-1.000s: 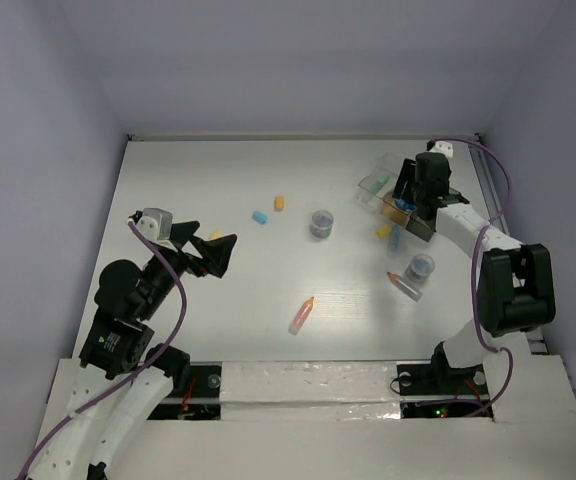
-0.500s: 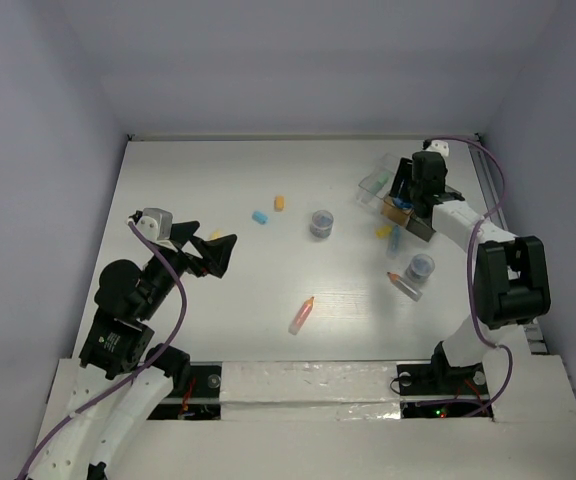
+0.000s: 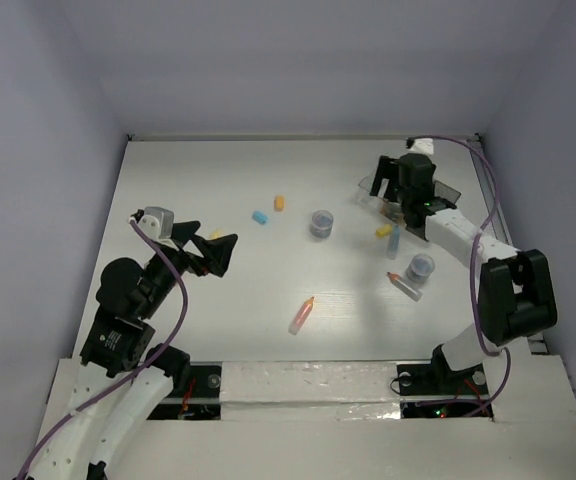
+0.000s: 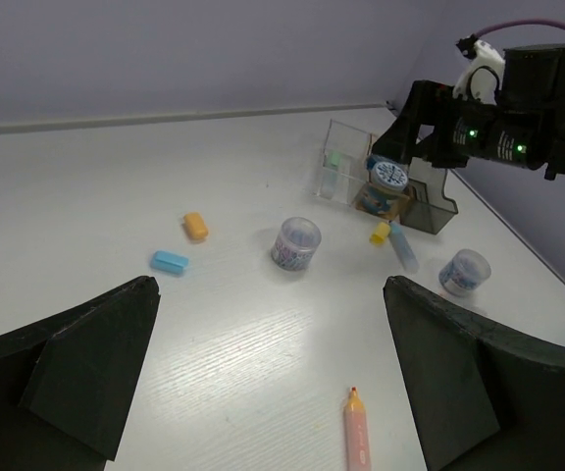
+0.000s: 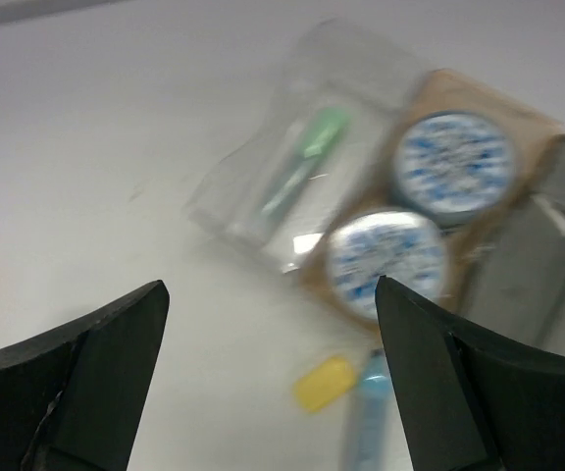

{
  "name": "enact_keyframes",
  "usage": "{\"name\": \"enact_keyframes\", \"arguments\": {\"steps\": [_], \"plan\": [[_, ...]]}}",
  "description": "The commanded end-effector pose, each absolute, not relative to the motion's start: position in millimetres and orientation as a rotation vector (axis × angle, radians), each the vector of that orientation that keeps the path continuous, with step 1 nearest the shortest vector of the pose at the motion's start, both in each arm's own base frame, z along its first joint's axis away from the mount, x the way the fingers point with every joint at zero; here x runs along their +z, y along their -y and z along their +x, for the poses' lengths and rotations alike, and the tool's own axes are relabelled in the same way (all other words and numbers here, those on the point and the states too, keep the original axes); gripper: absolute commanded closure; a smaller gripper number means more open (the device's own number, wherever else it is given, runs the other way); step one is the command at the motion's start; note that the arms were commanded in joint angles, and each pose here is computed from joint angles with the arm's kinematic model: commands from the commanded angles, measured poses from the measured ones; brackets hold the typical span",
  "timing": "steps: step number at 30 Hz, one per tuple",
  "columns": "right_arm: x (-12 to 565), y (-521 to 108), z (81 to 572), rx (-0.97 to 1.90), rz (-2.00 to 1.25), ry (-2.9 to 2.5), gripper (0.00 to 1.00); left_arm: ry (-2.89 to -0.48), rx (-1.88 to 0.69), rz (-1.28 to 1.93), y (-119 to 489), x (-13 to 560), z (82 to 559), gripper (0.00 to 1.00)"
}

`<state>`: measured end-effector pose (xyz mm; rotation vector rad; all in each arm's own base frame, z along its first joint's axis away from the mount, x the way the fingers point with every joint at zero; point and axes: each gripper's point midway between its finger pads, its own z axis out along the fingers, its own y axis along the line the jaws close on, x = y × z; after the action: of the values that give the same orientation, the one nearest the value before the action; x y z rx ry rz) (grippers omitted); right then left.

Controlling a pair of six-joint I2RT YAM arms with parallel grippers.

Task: Sort the stationery into containers
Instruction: Place the stationery in the storage box, then pick up the stationery from the center of the board.

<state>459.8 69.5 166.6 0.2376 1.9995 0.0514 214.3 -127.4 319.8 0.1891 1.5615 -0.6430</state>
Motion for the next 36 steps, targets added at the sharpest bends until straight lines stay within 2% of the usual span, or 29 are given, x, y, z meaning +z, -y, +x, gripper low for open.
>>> {"name": "enact_keyframes", "arguments": {"steps": [1, 2, 6, 11, 16, 19, 20, 22, 23, 24, 26, 31, 32, 36], "plan": [[173, -152, 443, 0.209, 0.006, -1.997, 0.08, -1.5, -0.65, 0.196, 128, 342, 214, 0.01], [168, -183, 432, 0.253, -0.076, -2.017, 0.08, -1.503, -0.651, 0.198, 129, 341, 214, 0.01], [142, -232, 415, 0.304, -0.208, -2.1, 0.03, -1.509, -0.654, 0.203, 130, 339, 215, 0.01], [98, -248, 412, 0.278, -0.28, -2.241, 0.0, -1.51, -0.652, 0.2, 130, 339, 215, 0.01], [83, -257, 424, 0.237, -0.3, -2.282, 0.02, -1.505, -0.655, 0.201, 130, 340, 214, 0.01], [80, -266, 429, 0.243, -0.304, -2.274, 0.13, -1.503, -0.653, 0.2, 129, 340, 214, 0.01], [80, -265, 432, 0.234, -0.293, -2.268, 0.19, -1.5, -0.653, 0.2, 129, 341, 213, 0.01], [80, -266, 437, 0.223, -0.279, -2.263, 0.21, -1.499, -0.655, 0.199, 129, 342, 213, 0.01], [80, -264, 439, 0.207, -0.267, -2.257, 0.37, -1.5, -0.653, 0.2, 129, 341, 213, 0.01], [81, -264, 441, 0.202, -0.261, -2.253, 0.49, -1.497, -0.655, 0.201, 129, 342, 212, 0.01], [89, -256, 444, 0.158, -0.22, -2.238, 0.63, -1.497, -0.656, 0.2, 129, 342, 212, 0.01], [146, -205, 449, 0.015, -0.044, -2.086, 0.65, -1.481, -0.657, 0.201, 127, 345, 208, 0.01], [173, -188, 449, 0.011, 0.017, -2.03, 0.66, -1.48, -0.657, 0.199, 127, 345, 208, 0.01], [193, -91, 445, -0.049, 0.283, -1.972, 0.66, -1.465, -0.659, 0.202, 126, 349, 203, 0.01]]}}
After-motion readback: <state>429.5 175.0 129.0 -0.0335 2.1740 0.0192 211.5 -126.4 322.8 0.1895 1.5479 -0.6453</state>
